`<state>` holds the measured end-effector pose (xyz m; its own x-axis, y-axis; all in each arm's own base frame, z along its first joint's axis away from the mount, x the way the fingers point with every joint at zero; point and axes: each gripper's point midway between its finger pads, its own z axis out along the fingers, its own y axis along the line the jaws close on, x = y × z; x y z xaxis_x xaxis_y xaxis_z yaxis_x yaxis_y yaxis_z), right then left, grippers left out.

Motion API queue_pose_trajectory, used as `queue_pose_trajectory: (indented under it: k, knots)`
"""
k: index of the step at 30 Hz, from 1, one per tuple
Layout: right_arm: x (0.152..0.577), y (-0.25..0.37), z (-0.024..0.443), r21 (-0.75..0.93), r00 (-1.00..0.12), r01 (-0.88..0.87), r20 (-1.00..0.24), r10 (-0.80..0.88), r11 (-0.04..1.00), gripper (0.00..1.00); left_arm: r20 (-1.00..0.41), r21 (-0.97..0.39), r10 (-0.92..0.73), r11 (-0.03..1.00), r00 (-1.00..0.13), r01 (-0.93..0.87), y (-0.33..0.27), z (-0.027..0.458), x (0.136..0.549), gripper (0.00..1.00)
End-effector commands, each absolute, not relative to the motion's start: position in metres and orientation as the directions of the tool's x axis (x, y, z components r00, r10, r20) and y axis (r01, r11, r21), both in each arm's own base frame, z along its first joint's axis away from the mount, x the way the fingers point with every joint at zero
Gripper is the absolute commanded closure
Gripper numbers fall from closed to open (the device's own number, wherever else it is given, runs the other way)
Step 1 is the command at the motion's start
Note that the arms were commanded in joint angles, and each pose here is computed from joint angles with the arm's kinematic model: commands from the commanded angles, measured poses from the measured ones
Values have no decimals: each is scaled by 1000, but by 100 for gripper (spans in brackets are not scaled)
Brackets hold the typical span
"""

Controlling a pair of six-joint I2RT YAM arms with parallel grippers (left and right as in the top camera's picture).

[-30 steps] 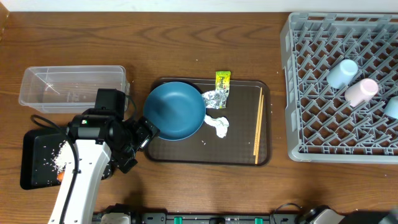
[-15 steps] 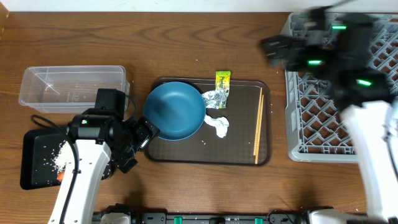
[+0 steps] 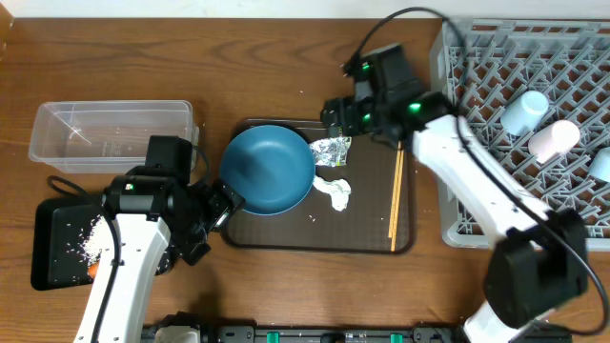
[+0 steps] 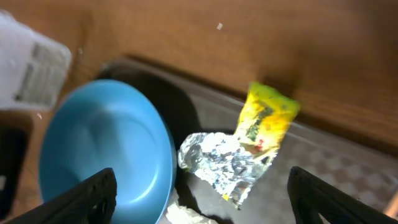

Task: Sort waste into correct bins and load items into the dishwasher rack
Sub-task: 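Reach the right gripper to the blue plate rim and grasp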

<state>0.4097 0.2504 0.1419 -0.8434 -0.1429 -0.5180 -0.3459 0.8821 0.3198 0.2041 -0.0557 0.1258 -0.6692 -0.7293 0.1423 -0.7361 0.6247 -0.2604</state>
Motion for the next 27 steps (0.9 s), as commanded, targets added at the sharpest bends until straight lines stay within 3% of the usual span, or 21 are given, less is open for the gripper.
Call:
queue_pose_trajectory:
  k: [1,9,14,22,27]
  knots:
    - [401,268,118,250,-838,-381,-499,-219,890,15,134,-251,-734,625,-666,-739,-54,126,205,2]
    - [391,297,80,229,-863,-348,-457,-215,909,19,134,-251,-734,625,-666,-739,-54,126,204,2]
    - [389,301,65,250,-889,-302,-423,-177,920,36,134,-251,-734,625,-666,-739,-54,126,205,2]
    - [382,311,34,239,-901,-312,-381,-207,920,48,134,-251,-734,625,-666,-739,-54,126,205,2]
    - [380,309,17,222,-918,-268,-354,-178,937,63,134,-251,-734,625,-666,-739,-54,126,205,2]
